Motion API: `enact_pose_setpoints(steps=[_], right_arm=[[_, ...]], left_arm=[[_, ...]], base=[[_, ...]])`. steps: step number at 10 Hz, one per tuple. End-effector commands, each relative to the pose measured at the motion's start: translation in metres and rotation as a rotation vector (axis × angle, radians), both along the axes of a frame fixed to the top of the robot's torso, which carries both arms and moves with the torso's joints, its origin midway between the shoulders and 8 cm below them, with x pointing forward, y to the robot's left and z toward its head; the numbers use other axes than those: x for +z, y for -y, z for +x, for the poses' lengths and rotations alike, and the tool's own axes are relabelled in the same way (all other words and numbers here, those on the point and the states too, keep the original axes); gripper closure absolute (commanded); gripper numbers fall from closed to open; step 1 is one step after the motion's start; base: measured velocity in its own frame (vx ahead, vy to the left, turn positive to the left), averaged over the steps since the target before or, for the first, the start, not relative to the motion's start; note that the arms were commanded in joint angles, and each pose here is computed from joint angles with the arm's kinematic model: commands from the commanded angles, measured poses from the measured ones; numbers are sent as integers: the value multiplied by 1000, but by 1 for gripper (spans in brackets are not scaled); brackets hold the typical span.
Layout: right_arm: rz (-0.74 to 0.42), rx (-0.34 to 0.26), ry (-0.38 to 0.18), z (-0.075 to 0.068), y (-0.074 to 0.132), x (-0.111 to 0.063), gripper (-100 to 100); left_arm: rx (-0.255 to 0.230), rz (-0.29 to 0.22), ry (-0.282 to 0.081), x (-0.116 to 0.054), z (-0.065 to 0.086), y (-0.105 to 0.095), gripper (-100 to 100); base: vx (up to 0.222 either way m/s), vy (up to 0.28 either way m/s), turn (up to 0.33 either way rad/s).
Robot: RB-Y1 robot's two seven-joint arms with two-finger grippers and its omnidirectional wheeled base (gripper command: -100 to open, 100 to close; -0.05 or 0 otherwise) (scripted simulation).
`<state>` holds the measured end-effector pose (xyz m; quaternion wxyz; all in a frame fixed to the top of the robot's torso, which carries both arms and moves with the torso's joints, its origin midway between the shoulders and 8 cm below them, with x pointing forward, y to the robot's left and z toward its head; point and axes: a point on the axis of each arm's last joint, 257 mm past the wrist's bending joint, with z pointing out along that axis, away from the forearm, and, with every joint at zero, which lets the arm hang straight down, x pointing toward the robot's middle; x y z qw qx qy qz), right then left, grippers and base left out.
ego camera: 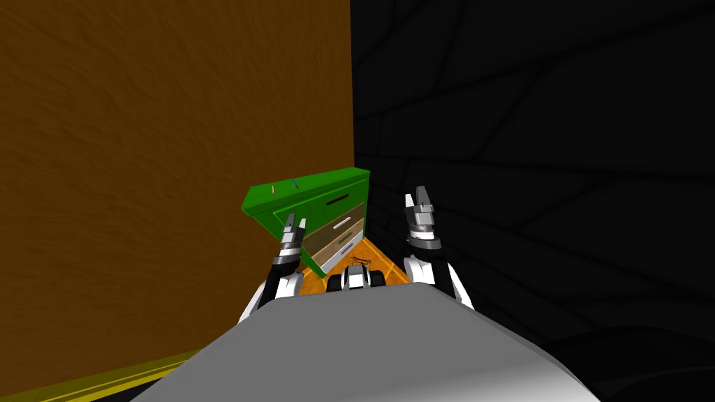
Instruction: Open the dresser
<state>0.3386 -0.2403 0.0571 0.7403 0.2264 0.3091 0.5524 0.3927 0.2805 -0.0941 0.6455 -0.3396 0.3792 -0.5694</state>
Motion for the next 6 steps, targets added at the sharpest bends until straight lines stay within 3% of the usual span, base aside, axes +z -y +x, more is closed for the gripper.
enact_pose_setpoints(steps=[1, 3, 6], right_arm=[[0, 0, 0, 0, 0, 0, 0], [0, 0, 0, 0, 0, 0, 0], [0, 0, 0, 0, 0, 0, 0]], left_arm=[[6, 0, -25, -20, 5, -6, -100], [13, -2, -46, -39, 8, -13, -100], [19, -4, -64, -53, 9, -17, -100]], base=[[25, -41, 19], [52, -61, 40], [28, -57, 21]])
